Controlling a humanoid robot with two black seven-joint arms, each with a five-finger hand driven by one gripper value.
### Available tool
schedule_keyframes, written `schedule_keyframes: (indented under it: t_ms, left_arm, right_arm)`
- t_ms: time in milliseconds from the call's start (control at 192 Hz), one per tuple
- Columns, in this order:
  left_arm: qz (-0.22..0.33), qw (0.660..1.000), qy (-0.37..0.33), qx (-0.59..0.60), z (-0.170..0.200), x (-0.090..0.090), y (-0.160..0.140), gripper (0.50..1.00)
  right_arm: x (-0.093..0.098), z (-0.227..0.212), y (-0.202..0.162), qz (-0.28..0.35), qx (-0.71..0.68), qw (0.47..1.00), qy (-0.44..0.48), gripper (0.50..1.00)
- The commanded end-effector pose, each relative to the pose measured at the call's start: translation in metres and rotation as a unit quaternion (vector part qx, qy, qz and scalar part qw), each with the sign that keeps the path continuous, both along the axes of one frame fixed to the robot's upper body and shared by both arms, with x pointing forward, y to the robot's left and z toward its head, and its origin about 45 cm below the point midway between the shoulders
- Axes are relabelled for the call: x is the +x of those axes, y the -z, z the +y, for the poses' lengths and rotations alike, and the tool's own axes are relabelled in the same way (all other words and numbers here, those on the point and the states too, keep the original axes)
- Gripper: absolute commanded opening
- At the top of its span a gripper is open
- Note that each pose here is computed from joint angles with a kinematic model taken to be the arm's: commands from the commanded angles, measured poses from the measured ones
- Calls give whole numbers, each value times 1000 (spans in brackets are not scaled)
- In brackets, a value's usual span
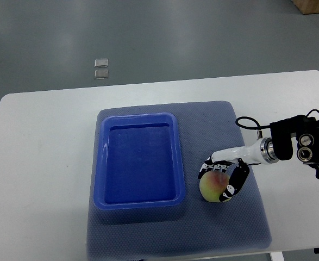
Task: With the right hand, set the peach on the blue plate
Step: 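Lift the peach with the right hand and carry it over the tray, then lower the peach into the blue tray with the right hand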
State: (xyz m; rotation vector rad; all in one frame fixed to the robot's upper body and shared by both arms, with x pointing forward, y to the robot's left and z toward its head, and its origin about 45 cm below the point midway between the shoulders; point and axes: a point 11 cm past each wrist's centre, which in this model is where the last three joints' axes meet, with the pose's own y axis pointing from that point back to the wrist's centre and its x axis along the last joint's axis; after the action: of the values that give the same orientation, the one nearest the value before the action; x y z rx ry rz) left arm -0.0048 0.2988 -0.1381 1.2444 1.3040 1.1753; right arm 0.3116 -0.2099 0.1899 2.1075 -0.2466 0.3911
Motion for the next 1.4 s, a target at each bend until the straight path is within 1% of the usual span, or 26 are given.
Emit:
schedule_keyframes:
  t_ms: [0,177,182,255,307,312,322,364,416,421,468,603,754,821,889,894,988,1118,1123,1159,1243,1248,1258,1357,1362,1393]
  left_arm:
    - [0,1000,0,0,0,0,0,1000]
    - [0,1000,0,0,0,0,0,1000]
    - [0,1000,0,-1,-1,0,0,1000]
    - [0,1000,0,-2,-1,0,0,1000]
    - [0,1000,0,-2,-1,0,0,1000]
    - [0,1000,0,-2,-1,0,0,1000]
    - [0,1000,0,-2,-1,0,0,1000]
    - [0,1000,0,-2,-2,0,0,1000]
    - [0,1000,0,-2,-2,0,0,1000]
    - [0,1000,0,-2,-2,0,0,1000]
    - [0,1000,1,-3,-2,0,0,1000]
    - [0,1000,3,-4,-3,0,0,1000]
    - [0,1000,3,-4,-3,0,0,1000]
    - [0,1000,3,-4,-3,0,0,1000]
    - [0,1000,3,-4,-3,0,0,1000]
    - [0,1000,3,-4,-3,0,0,1000]
    - [0,1000,3,-4,-2,0,0,1000]
    - [0,1000,1,-2,-2,0,0,1000]
    - [0,1000,0,-2,-1,0,0,1000]
    - [0,1000,-1,-2,-1,0,0,1000]
    - [0,1000,-1,-1,-1,0,0,1000]
    - [0,1000,-1,0,0,0,0,1000]
    - [0,1000,-1,0,0,0,0,1000]
    - [0,1000,-1,0,0,0,0,1000]
    - [0,1000,-1,0,0,0,0,1000]
    - [0,1000,-1,-1,-1,0,0,1000]
  right_arm:
    - [1,-1,1,-8,-2,1000,-1,500]
    - [23,-2,-35,-42,9,999,5,500]
    - [32,-3,-57,-54,12,998,-1,500]
    - [47,-12,-102,-83,13,996,-5,500]
    - [47,-12,-102,-83,13,996,-5,500]
    - [57,-16,-142,-112,20,993,-6,500]
    - [59,-17,-151,-119,21,993,-7,500]
    - [62,-22,-178,-135,22,991,-9,500]
    - [62,-22,-178,-135,22,991,-9,500]
    - [64,-29,-213,-158,22,987,-11,500]
    - [63,-33,-240,-179,13,984,-13,500]
    - [61,-34,-272,-205,1,979,-20,500]
    - [62,-28,-274,-212,2,977,-25,500]
    - [70,7,-267,-217,4,975,-54,500]
    - [72,10,-266,-219,5,974,-54,500]
    - [79,31,-259,-226,6,972,-62,500]
    - [92,83,-236,-219,10,971,-91,500]
    - [103,110,-207,-201,9,975,-97,500]
    - [108,131,-184,-188,8,977,-101,500]
    - [110,144,-172,-181,7,978,-104,500]
    - [111,154,-158,-173,6,979,-106,500]
    - [112,169,-134,-158,7,982,-104,500]
    - [112,171,-128,-154,7,983,-104,500]
    - [109,182,-111,-145,7,984,-105,500]
    - [104,197,-93,-140,6,984,-113,500]
    - [101,204,-83,-138,5,984,-116,500]
